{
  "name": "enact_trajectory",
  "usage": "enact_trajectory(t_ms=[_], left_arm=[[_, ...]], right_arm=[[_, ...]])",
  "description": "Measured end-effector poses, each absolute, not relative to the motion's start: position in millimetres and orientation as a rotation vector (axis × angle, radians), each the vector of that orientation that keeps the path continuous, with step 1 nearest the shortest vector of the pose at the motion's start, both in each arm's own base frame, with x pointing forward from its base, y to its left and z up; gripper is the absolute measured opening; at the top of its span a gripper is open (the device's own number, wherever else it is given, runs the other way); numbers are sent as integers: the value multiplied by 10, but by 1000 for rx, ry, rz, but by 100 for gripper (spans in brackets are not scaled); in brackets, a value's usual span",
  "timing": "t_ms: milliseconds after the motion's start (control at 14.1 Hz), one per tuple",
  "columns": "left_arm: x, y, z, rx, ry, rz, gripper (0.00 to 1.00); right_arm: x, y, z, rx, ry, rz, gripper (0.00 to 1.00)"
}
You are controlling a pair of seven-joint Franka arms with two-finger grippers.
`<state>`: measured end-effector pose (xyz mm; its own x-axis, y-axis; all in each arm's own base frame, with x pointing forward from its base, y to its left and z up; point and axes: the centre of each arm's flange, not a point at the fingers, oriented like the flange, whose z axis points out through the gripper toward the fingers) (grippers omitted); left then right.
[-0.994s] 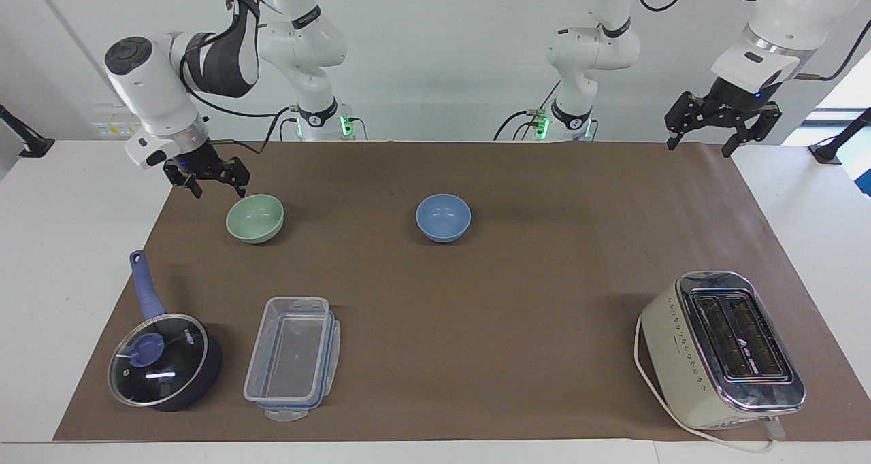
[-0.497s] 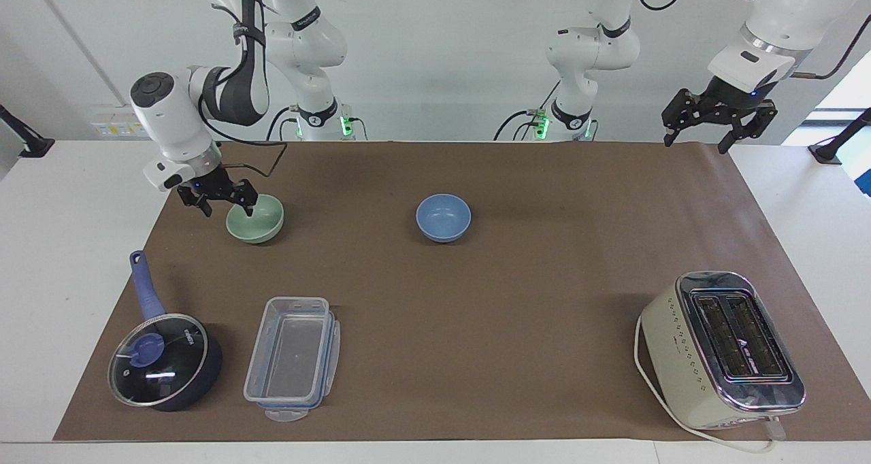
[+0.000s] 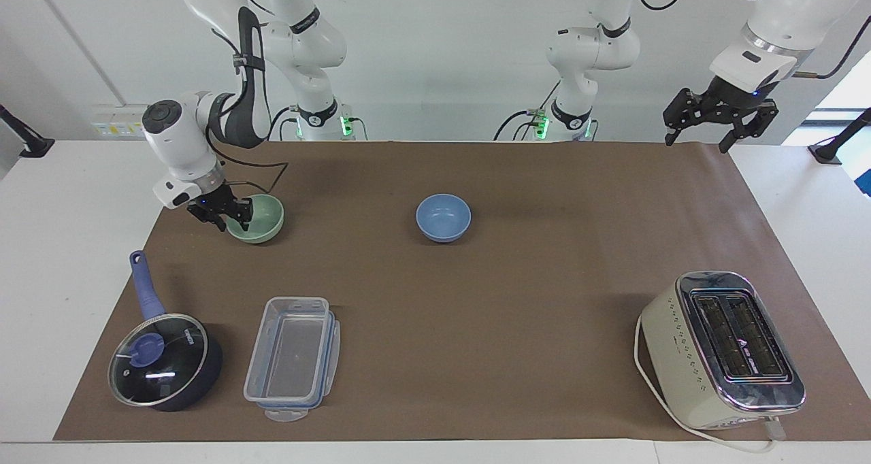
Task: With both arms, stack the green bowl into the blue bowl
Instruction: 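Grasp the green bowl rim with the right gripper and lift it, then carry the green bowl with the right gripper over the blue bowl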
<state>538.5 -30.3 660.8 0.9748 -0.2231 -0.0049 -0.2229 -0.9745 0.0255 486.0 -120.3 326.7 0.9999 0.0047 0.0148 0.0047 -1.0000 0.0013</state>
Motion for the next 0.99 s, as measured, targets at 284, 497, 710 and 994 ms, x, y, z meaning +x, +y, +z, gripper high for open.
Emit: enact_trajectory(t_ms=[284,497,710,994], left_arm=[[5384,-300,6608,3097,-349,-12,100],[5384,-300,6608,3097,-349,-12,100],[5384,-300,6608,3097,-349,-12,100],[5384,-300,6608,3097,-349,-13,100]], right_arm=[[4902,-1205,3350,3150,57,30,5],[5017,-1221,3735,3166,115,14,5],[5140,-1034,4360,3219,188,84,5],[5215,-110,4733,3261,278,133,5]])
